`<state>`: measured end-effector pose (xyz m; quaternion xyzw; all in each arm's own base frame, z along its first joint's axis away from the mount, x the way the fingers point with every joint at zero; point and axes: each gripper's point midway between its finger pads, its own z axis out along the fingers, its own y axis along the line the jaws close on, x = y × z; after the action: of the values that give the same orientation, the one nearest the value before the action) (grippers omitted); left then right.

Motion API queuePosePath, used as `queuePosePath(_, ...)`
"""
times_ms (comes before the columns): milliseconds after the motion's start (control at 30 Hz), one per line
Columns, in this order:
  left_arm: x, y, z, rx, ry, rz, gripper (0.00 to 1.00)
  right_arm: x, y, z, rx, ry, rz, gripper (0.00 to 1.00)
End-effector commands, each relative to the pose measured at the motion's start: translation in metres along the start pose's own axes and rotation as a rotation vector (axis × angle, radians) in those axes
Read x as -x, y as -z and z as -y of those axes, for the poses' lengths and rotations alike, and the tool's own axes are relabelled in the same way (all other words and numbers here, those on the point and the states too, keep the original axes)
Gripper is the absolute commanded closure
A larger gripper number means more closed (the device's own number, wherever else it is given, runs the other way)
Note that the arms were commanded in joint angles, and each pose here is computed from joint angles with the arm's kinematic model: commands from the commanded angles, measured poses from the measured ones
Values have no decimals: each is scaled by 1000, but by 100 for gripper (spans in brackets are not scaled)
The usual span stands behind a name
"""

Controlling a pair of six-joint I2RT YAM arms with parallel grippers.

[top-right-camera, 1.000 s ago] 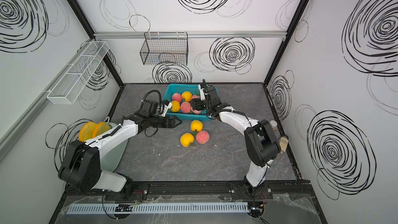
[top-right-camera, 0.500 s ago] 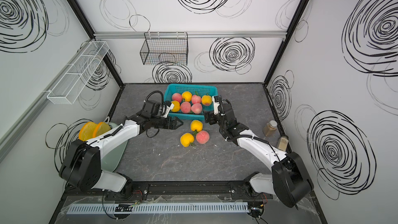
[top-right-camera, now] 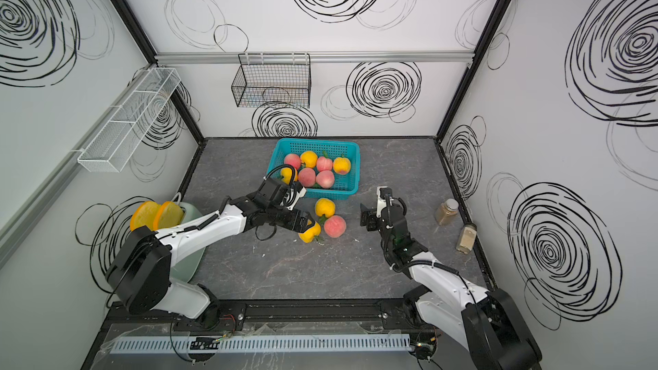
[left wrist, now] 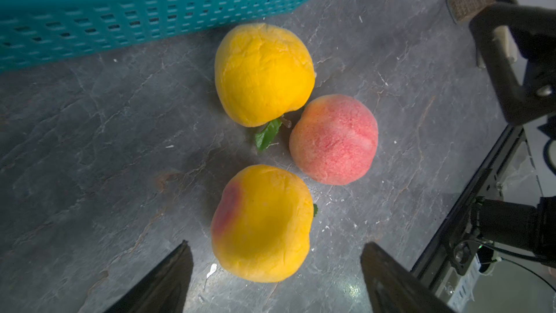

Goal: Put the peaches into the basket
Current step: Place the peach in the basket, then pick up the peach from the center of the board.

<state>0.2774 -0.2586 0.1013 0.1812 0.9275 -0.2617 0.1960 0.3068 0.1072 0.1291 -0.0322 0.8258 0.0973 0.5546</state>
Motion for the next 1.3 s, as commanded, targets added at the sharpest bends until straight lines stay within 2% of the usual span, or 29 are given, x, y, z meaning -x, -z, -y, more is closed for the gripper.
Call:
queuePosePath(0,-12,-9,-11,70,9,-38,8,21,5,6,-20,-33,87,10)
queuePosePath(333,-21,-34,-12,121,-38,-118,8,22,7,8,-16,-48,82,9)
queuePosePath(700,-29,-50,-9,92,-44,-152,12,20,3,11,-25,-52,68,9)
queuePosePath(967,-27,-51,-6,76,-55,-157,22,16,-3,11,-24,-54,44,9)
queuePosePath(1167,-28,-51,-5,55,-54,-157,43,15,-5,11,-23,-55,39,9)
queuePosePath(1267,-26,-50,-5,51,-51,-154,47,14,-5,11,-23,-57,37,9)
